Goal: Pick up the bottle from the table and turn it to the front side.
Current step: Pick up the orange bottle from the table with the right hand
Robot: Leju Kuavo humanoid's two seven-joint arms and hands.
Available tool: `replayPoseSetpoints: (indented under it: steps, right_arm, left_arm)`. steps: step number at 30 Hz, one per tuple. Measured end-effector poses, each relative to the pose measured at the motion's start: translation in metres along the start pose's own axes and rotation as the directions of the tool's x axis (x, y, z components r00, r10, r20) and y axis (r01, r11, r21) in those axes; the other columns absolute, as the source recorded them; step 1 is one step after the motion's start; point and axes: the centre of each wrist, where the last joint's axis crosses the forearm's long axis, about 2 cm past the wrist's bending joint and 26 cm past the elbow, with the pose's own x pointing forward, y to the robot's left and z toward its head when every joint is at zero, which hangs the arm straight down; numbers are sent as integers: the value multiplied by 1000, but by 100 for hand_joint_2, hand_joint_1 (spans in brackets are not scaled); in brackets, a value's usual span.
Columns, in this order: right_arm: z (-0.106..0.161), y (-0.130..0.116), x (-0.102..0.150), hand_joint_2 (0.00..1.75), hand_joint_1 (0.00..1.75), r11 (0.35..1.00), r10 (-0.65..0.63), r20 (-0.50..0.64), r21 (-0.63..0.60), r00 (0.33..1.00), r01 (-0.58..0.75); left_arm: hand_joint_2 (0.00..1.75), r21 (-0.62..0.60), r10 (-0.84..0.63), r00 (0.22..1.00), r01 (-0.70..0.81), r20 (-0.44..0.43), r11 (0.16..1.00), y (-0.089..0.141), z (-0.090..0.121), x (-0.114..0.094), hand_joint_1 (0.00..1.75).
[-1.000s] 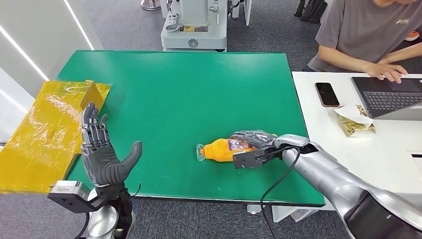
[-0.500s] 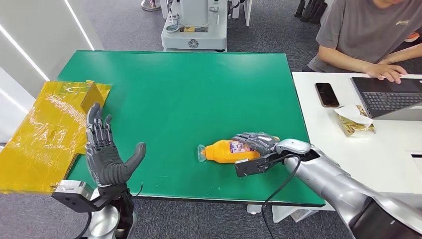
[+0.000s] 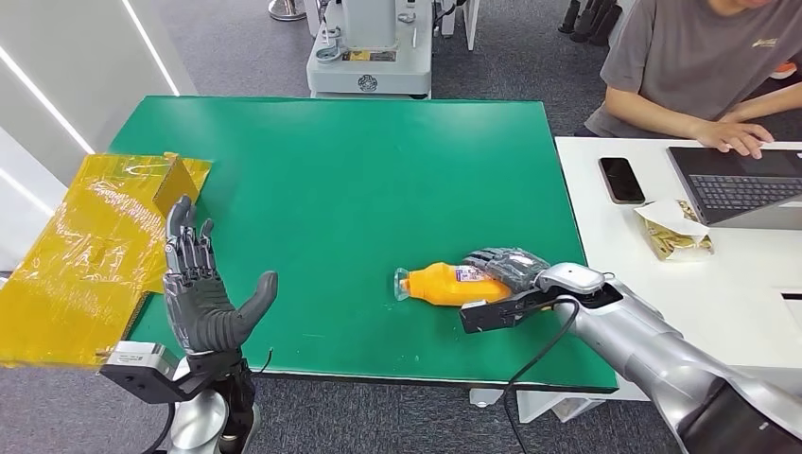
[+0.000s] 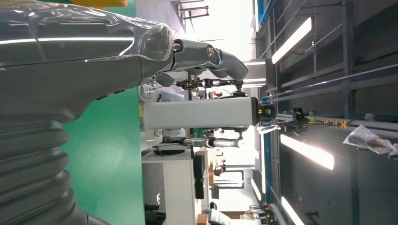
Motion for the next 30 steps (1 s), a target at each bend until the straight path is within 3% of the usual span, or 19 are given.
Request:
replayPoseSetpoints:
  steps: [18, 24, 30]
  right_arm:
    - [-6, -6, 9, 175, 175, 994, -11, -9, -107, 1000, 10]
    - [-11, -8, 23, 175, 175, 947, -27, 34, -319, 999, 37]
    - [-12, -17, 40, 175, 175, 816, -38, 133, -568, 990, 107]
  left_arm:
    - [175, -3, -7, 1000, 7, -7, 1000, -1, 4, 0, 0]
    - [175, -3, -17, 1000, 17, -16, 1000, -1, 8, 0, 0]
    - [175, 20, -24, 1000, 24, -19, 999, 0, 8, 0, 0]
